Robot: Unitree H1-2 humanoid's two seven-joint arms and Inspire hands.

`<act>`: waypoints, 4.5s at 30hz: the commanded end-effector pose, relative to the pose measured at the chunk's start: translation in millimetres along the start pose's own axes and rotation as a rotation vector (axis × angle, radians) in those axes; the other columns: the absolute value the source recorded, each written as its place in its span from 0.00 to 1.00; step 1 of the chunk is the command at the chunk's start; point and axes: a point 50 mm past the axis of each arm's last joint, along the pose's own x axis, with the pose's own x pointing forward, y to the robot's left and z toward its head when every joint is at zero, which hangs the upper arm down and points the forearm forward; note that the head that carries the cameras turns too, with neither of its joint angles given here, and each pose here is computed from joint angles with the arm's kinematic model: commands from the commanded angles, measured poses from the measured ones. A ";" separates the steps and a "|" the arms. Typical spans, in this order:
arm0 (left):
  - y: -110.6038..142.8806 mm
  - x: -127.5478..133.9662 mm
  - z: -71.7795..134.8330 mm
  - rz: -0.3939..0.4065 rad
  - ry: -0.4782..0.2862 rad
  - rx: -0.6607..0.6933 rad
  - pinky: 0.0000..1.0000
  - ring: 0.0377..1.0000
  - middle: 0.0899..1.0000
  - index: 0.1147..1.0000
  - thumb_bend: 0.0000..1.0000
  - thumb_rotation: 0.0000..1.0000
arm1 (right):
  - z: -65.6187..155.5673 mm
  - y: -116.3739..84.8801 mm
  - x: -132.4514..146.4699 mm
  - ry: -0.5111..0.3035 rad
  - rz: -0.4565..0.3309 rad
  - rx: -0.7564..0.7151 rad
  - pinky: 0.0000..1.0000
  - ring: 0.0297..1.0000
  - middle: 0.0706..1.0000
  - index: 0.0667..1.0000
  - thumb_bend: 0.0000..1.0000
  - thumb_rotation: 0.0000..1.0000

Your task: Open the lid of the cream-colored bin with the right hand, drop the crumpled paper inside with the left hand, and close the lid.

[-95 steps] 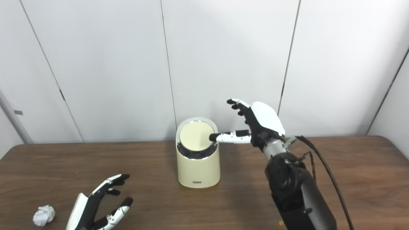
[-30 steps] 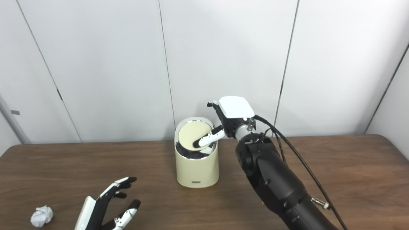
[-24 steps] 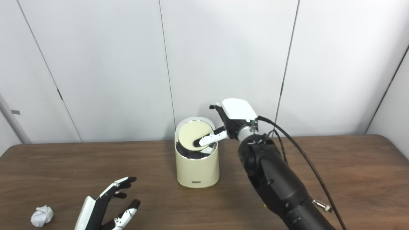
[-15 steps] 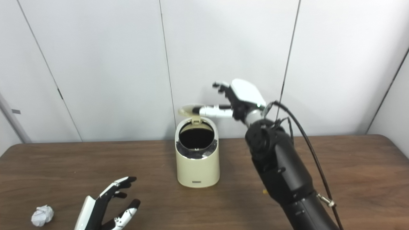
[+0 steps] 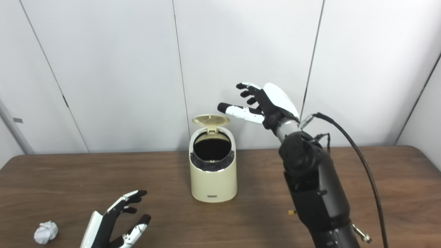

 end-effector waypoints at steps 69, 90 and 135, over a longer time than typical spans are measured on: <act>116.5 -17.4 68.8 0.191 -0.005 0.463 0.60 0.74 0.77 0.75 0.96 0.30 | -179.0 88.0 -204.0 -0.113 -0.248 0.346 0.77 0.84 0.85 0.85 0.80 0.80; 170.2 -61.6 73.3 0.299 0.234 0.621 0.57 0.67 0.69 0.64 1.00 0.07 | -199.7 62.6 -204.8 -0.092 -0.251 0.308 0.75 0.82 0.83 0.83 0.79 0.80; 142.8 -46.8 1.2 0.494 0.393 0.706 0.54 0.67 0.73 0.72 1.00 0.25 | -214.9 29.8 -203.5 -0.040 -0.245 0.335 0.53 0.71 0.74 0.73 0.98 0.84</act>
